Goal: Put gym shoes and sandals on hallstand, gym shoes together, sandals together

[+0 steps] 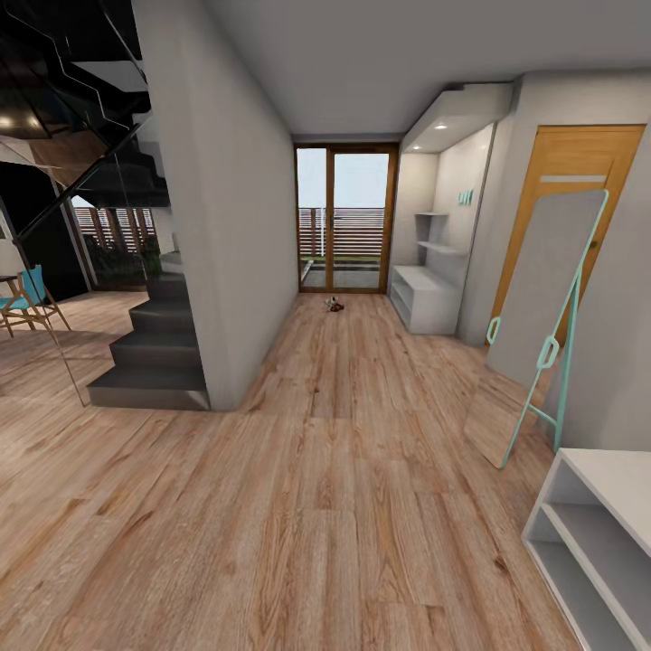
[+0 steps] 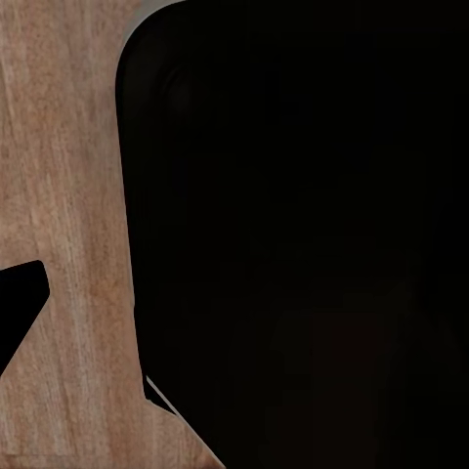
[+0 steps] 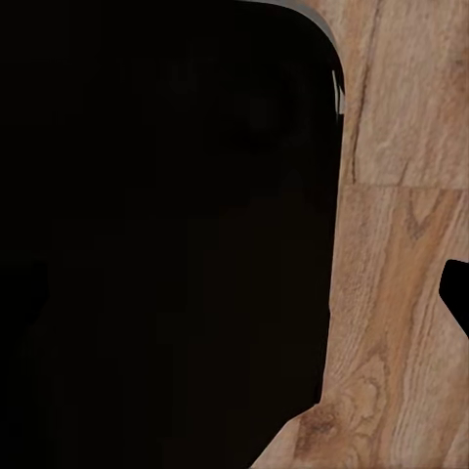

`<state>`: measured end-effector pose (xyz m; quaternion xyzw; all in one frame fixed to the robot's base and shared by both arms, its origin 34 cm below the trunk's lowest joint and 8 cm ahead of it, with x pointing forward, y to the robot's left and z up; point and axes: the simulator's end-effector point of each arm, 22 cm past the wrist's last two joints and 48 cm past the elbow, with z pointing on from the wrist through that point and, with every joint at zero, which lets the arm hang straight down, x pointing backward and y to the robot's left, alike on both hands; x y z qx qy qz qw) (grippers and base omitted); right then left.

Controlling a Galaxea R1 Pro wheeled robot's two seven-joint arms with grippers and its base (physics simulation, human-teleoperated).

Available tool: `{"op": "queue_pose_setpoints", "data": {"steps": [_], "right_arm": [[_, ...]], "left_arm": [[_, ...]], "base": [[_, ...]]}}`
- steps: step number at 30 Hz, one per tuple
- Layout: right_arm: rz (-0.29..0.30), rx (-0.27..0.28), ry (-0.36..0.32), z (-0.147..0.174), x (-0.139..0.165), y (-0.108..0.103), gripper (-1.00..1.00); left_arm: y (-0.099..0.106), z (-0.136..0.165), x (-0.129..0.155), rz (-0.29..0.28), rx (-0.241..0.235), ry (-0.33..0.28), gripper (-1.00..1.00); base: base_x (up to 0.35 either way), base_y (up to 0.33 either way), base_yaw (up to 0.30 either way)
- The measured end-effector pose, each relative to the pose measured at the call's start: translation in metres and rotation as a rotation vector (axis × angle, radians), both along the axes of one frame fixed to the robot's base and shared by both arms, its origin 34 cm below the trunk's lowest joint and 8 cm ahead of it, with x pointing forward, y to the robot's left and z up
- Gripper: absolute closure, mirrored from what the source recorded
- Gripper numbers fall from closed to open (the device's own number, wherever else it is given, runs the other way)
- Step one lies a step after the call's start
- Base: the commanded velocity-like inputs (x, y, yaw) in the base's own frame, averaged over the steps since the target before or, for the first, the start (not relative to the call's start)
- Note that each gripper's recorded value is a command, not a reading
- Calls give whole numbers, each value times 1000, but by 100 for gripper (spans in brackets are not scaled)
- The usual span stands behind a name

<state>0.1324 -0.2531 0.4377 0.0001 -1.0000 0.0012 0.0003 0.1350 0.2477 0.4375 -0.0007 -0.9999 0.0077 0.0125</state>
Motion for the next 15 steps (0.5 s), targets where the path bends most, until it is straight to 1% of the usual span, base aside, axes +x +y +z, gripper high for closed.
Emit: {"op": "queue_pose_setpoints", "data": {"steps": [15], "right_arm": [[1, 0, 0, 0, 0, 0, -100]], "left_arm": [[0, 0, 0, 1, 0, 0, -100]], "base": [[0, 0, 0]]}}
